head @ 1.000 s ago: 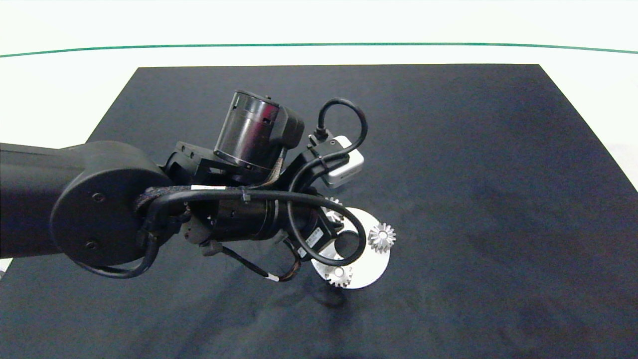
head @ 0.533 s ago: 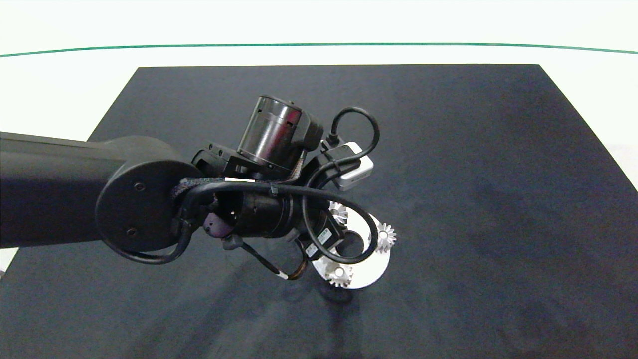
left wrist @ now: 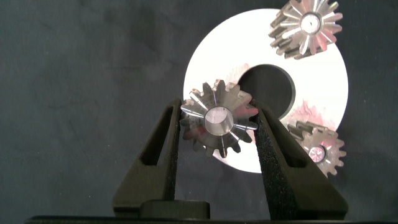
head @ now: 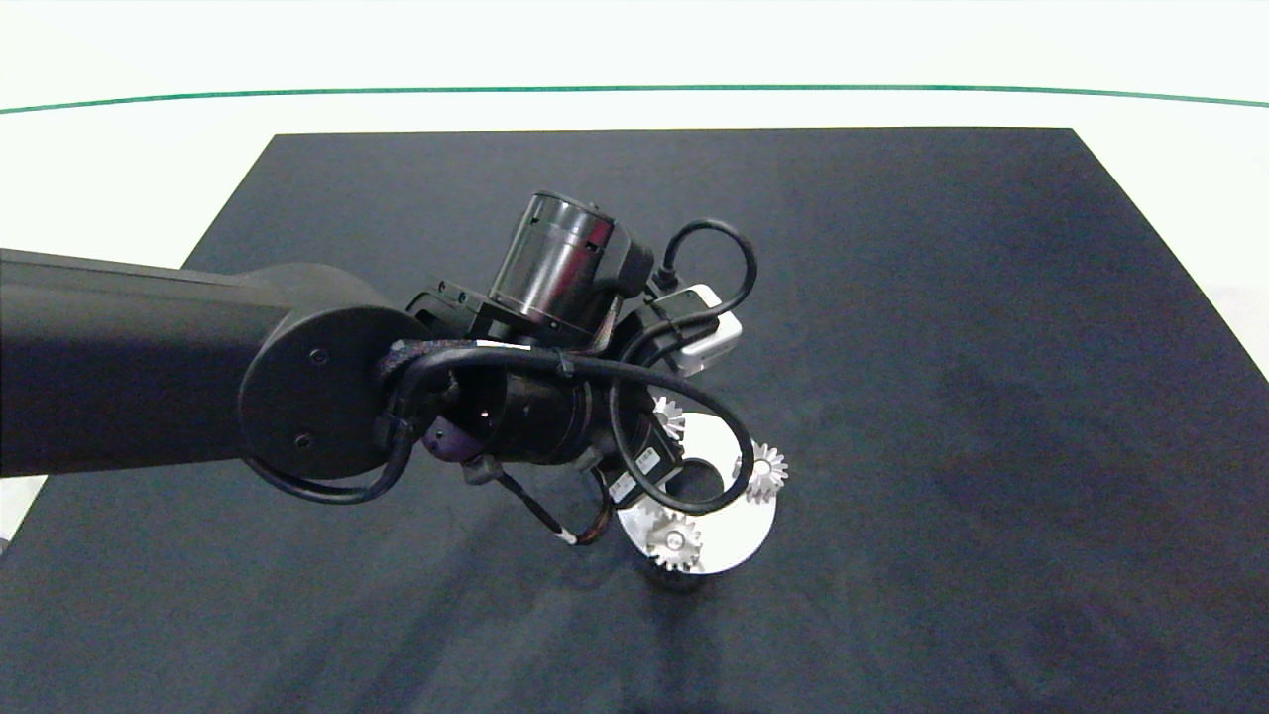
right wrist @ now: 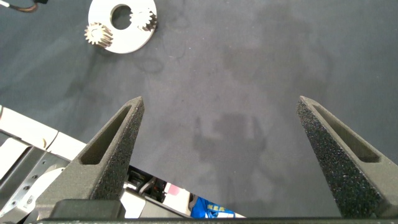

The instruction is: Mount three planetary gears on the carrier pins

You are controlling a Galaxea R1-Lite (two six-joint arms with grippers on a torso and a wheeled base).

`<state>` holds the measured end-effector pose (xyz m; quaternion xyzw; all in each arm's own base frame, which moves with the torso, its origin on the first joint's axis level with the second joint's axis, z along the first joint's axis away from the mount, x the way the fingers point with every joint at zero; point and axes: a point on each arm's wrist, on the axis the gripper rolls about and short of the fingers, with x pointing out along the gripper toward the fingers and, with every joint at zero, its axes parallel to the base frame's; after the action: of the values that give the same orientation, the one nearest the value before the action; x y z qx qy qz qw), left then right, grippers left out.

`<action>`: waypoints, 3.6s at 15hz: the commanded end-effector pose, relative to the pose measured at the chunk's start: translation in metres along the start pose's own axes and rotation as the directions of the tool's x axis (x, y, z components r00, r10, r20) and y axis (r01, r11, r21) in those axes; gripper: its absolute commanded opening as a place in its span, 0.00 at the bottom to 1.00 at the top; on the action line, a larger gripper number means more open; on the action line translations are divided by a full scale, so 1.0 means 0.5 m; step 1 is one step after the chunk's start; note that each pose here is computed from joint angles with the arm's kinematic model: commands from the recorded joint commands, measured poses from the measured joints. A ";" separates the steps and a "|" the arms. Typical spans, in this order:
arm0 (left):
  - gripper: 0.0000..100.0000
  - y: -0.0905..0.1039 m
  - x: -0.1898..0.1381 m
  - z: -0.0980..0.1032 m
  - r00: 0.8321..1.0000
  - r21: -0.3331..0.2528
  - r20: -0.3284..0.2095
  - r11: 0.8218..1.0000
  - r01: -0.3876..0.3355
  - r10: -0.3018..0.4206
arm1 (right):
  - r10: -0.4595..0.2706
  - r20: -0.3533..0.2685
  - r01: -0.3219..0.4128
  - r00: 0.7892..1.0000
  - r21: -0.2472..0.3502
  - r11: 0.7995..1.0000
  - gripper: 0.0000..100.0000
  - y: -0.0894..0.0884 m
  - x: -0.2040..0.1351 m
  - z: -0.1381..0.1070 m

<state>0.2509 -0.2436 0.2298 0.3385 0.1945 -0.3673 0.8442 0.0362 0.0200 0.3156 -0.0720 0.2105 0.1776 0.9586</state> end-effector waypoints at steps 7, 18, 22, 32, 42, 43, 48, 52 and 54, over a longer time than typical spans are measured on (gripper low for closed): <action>0.00 0.002 0.021 0.002 1.000 0.000 -0.011 1.000 0.001 -0.001 | -0.002 -0.006 0.002 1.000 -0.001 1.000 1.00 0.000 0.001 -0.001; 0.00 0.011 0.033 -0.006 1.000 -0.009 -0.029 1.000 -0.005 0.005 | 0.000 -0.006 0.000 1.000 -0.001 1.000 1.00 0.000 0.000 -0.002; 0.00 0.016 0.035 -0.013 0.999 -0.015 -0.038 1.000 -0.009 0.008 | 0.000 -0.006 0.000 1.000 -0.001 1.000 1.00 0.000 0.000 -0.002; 1.00 0.014 0.043 -0.018 0.999 -0.015 -0.046 1.000 -0.004 0.003 | 0.001 -0.005 -0.001 1.000 -0.001 1.000 1.00 0.000 0.000 -0.001; 1.00 0.018 0.026 -0.019 0.999 -0.028 -0.036 1.000 -0.009 0.008 | 0.000 -0.004 0.000 1.000 -0.001 1.000 1.00 0.000 0.001 -0.001; 1.00 0.025 0.000 -0.020 0.999 -0.034 -0.022 0.999 -0.024 0.023 | 0.000 -0.004 0.000 1.000 -0.001 1.000 1.00 0.000 0.001 -0.001; 1.00 0.104 -0.112 -0.081 0.987 -0.144 -0.060 0.977 -0.158 0.150 | -0.008 -0.017 0.008 1.000 0.005 1.000 1.00 0.001 0.008 0.001; 1.00 0.134 -0.193 -0.166 0.959 -0.246 -0.134 0.929 -0.275 0.248 | -0.018 -0.048 0.019 0.999 0.008 1.000 1.00 0.004 0.021 -0.003; 1.00 0.160 -0.269 -0.218 0.916 -0.307 -0.181 0.864 -0.398 0.358 | -0.047 -0.054 0.049 0.997 0.039 0.998 1.00 0.001 0.023 -0.004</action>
<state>0.2382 -0.0927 0.2525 0.2589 0.2506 -0.1840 0.9145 0.0439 0.0236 0.3098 -0.0618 0.2331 0.1546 0.9581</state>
